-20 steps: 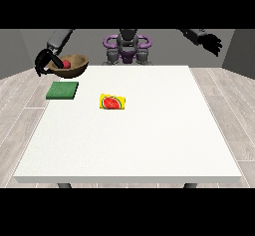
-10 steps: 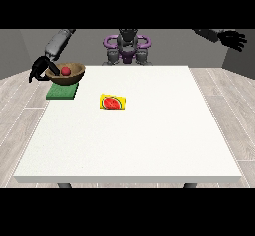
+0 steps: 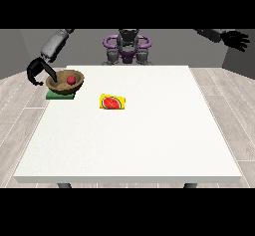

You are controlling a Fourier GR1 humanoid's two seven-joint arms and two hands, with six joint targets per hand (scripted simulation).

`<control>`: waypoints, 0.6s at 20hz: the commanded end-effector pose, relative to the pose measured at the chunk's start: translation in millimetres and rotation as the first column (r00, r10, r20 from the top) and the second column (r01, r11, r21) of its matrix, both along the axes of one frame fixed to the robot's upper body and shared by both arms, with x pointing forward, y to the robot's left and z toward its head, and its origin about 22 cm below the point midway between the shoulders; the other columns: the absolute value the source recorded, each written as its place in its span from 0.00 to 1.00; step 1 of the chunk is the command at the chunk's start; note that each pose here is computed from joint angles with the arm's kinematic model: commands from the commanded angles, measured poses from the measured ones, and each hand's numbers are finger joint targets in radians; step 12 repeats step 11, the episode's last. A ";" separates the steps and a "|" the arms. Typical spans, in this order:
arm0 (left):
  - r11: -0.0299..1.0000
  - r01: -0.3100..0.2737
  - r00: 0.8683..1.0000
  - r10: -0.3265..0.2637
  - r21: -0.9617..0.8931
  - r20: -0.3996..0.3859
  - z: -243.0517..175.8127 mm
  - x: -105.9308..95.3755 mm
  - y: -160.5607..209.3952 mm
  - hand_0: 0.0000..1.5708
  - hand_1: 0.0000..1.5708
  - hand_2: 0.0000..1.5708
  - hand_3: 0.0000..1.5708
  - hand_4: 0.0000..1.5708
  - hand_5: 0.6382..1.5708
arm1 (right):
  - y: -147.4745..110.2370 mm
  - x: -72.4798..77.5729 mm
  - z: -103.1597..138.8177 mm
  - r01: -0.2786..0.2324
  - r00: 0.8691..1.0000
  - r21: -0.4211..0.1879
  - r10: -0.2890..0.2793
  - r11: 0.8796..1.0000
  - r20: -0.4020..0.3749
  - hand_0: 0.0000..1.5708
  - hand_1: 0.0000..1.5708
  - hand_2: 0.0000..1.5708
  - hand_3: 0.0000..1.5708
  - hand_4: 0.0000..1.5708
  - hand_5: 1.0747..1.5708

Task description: Pick the cup and pour the ball into the bowl, then pick the bowl and place it on the pad

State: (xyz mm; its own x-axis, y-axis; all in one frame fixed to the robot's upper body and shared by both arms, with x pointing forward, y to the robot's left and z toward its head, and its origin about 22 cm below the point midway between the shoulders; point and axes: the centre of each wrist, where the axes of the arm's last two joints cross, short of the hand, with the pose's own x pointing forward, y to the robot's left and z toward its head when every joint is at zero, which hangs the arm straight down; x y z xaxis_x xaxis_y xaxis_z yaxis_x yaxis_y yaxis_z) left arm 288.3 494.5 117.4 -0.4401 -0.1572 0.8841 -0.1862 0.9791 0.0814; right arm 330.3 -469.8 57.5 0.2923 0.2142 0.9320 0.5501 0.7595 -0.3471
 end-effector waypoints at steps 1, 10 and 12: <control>1.000 0.013 1.000 -0.013 0.009 0.006 5.7 -2.9 4.7 0.00 0.00 0.00 0.00 0.75 0.98 | -8.5 3.8 14.0 -0.011 1.000 0.039 0.010 0.999 0.020 0.00 0.00 0.23 0.28 0.00 0.68; 0.995 0.093 0.952 -0.097 -0.028 -0.292 -52.0 28.6 -92.3 0.00 0.00 0.00 0.00 0.57 0.99 | 29.4 40.0 43.4 -0.167 0.982 0.057 0.171 0.984 -0.079 0.00 0.00 0.00 0.00 0.26 0.62; 0.996 0.075 0.936 -0.086 -0.045 -0.342 -55.6 22.5 -79.6 0.00 0.00 0.00 0.00 0.57 0.99 | 52.2 43.3 21.2 -0.211 0.972 0.086 0.218 0.974 -0.092 0.00 0.00 0.00 0.00 0.30 0.72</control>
